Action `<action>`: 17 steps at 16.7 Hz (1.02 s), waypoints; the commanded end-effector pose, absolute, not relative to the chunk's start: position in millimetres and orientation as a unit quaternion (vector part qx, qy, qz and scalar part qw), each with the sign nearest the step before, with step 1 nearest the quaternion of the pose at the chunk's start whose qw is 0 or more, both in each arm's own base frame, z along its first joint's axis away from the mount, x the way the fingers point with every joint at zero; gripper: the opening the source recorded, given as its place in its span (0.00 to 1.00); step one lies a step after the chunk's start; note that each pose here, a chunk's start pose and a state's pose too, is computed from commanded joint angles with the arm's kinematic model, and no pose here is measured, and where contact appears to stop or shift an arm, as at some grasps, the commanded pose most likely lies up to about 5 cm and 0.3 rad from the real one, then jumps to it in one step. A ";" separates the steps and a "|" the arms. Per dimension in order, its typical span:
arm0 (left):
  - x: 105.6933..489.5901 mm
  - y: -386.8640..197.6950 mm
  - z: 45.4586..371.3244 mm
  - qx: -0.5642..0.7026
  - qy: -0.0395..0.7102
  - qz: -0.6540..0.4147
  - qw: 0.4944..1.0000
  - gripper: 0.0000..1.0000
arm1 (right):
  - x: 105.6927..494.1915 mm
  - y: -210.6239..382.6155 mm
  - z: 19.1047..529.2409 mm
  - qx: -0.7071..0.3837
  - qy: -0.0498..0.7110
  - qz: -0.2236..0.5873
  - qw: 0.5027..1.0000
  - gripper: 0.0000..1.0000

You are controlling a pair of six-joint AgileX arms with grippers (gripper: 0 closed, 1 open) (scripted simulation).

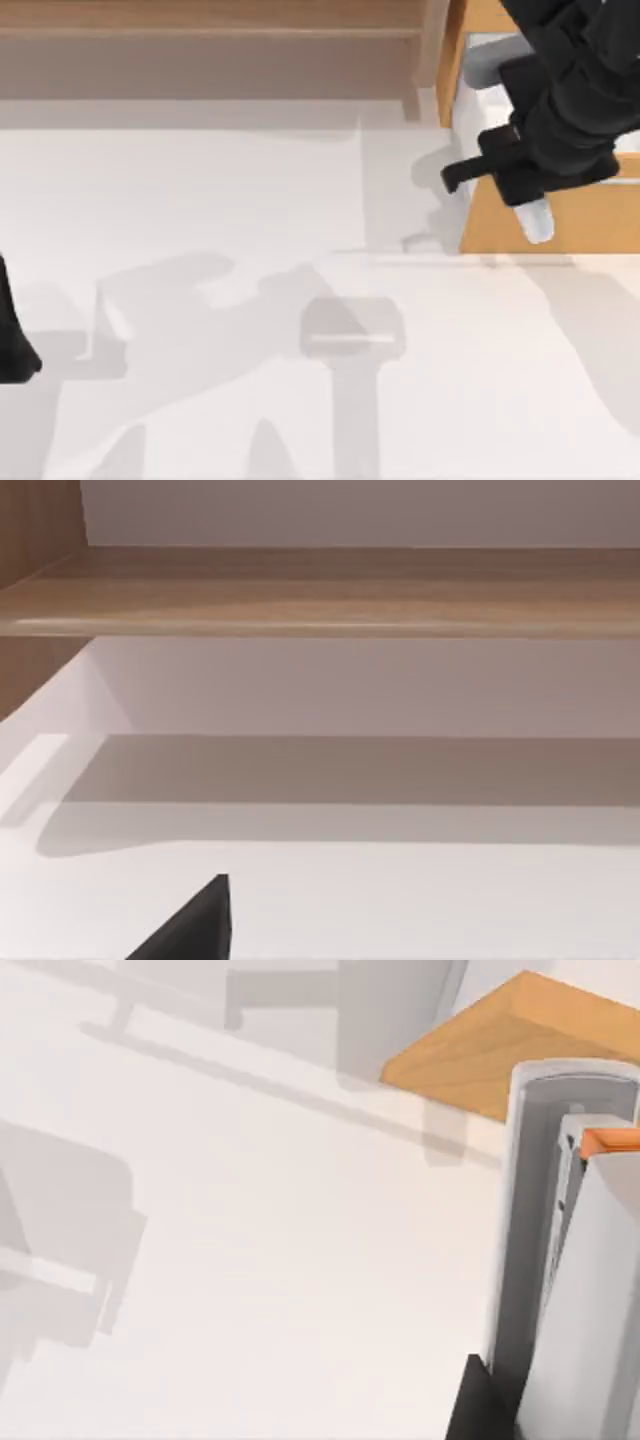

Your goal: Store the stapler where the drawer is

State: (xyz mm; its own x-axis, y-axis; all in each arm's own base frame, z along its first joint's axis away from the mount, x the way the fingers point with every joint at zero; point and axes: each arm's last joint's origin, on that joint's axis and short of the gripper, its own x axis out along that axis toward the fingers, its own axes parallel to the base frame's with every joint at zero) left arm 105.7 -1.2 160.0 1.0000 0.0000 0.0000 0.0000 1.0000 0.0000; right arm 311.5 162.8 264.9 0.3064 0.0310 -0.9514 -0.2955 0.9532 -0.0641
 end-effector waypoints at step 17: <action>105.7 -1.2 160.0 0.000 0.000 0.000 1.000 1.00 | 475.4 68.2 164.0 0.008 0.706 0.004 0.708 0.00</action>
